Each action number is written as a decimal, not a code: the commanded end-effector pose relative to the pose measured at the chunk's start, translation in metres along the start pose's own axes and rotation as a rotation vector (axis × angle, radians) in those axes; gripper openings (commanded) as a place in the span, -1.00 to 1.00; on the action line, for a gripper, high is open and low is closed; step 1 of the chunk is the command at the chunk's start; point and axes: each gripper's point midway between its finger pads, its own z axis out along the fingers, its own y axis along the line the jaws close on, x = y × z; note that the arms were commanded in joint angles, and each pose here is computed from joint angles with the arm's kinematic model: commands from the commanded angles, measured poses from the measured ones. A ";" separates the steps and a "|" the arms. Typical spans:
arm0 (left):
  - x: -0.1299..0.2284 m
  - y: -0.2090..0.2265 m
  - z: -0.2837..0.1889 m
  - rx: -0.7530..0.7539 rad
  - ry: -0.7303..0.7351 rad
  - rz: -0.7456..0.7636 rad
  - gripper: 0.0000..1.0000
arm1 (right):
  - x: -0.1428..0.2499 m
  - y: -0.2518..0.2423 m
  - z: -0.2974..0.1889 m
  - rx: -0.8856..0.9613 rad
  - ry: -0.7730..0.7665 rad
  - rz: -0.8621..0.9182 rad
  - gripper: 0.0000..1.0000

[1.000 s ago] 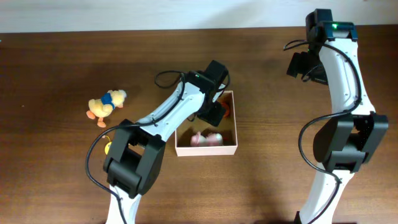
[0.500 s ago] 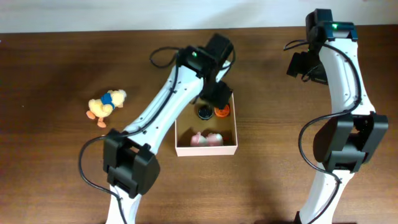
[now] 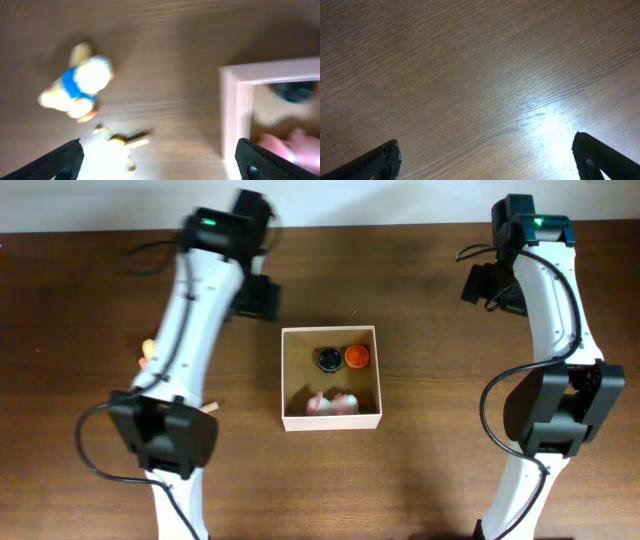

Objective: Pack container
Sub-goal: 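Open the left gripper and move it to the yellow wooden toy, then lower the left gripper and close it on the toy's stick handle, then lift the yellow toy and carry it over the box, then lower the yellow toy into the box and open the left gripper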

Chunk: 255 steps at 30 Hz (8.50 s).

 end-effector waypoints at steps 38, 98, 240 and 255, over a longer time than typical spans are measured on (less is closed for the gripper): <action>0.159 0.030 0.157 -0.056 0.583 0.176 0.99 | -0.001 -0.001 -0.002 0.000 -0.005 0.014 0.98; 0.221 0.039 0.247 0.032 0.530 0.338 0.74 | -0.001 -0.001 -0.002 0.000 -0.005 0.014 0.98; -0.049 -0.081 -0.030 0.274 -0.434 0.176 -0.96 | -0.001 -0.001 -0.002 -0.001 -0.005 0.014 0.98; 0.000 -0.120 -0.027 0.210 -0.286 0.042 -0.96 | -0.001 -0.001 -0.002 0.000 -0.005 0.014 0.97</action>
